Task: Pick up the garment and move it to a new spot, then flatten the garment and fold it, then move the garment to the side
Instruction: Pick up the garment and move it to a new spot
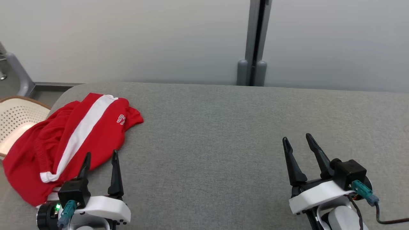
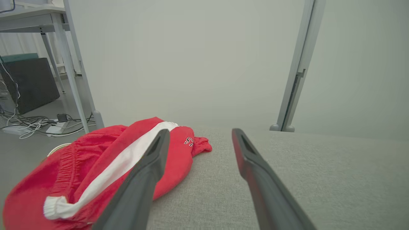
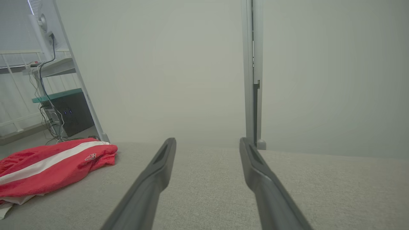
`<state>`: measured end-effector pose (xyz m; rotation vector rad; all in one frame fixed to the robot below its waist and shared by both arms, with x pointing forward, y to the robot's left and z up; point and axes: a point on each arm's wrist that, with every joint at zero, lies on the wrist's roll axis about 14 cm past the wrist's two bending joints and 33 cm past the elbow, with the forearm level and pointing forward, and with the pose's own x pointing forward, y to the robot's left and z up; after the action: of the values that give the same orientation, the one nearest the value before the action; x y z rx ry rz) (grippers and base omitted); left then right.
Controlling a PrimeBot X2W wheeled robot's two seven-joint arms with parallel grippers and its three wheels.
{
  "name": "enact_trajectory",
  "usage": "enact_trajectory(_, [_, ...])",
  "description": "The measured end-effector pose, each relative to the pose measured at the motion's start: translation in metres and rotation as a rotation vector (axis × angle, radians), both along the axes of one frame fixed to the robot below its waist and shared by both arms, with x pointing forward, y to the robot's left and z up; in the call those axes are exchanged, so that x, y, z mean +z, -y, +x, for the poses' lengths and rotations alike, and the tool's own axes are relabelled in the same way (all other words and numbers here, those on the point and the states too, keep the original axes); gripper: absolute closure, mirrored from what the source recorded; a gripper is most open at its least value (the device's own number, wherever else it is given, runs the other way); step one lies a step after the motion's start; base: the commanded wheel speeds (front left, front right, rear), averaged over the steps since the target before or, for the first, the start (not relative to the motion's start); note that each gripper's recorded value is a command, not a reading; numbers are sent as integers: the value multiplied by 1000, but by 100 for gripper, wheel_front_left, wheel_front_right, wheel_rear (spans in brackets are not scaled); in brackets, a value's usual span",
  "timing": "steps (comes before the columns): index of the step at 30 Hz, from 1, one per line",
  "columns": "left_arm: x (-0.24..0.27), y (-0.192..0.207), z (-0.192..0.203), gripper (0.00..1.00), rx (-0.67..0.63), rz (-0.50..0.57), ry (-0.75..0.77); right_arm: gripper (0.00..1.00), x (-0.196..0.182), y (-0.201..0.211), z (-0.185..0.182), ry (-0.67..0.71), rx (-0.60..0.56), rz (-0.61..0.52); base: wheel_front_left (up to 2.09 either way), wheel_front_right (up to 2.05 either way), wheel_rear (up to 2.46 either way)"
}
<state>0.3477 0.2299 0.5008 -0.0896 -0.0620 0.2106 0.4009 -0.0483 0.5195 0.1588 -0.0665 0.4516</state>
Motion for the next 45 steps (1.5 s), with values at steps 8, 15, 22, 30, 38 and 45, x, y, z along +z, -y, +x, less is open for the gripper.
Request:
enact_trajectory(8, [-6, -48, -36, 0, 150, -11, -15, 0, -2, -52, -4, -16, 148, 18, 0, 0, 0])
enact_trajectory(15, [-10, -84, -73, 0, 276, -11, -23, 0, 2, -90, -11, -8, 261, 24, 0, 0, 0])
enact_trajectory(22, [-12, -102, -98, 0, 342, -9, -27, 0, 5, -114, -17, -4, 330, 32, 0, 0, 0])
enact_trajectory(30, [-12, -107, -99, 0, 354, -25, -29, 0, 5, -123, -22, -7, 360, 35, 0, 0, 0])
enact_trajectory(38, [3, -117, -54, 0, 268, -95, -119, 0, 0, -114, -13, -8, 351, 31, 0, 0, 0])
enact_trajectory(45, [7, -139, -7, 0, 225, -158, -274, 0, -9, -88, 6, -19, 297, 25, 0, 0, 0])
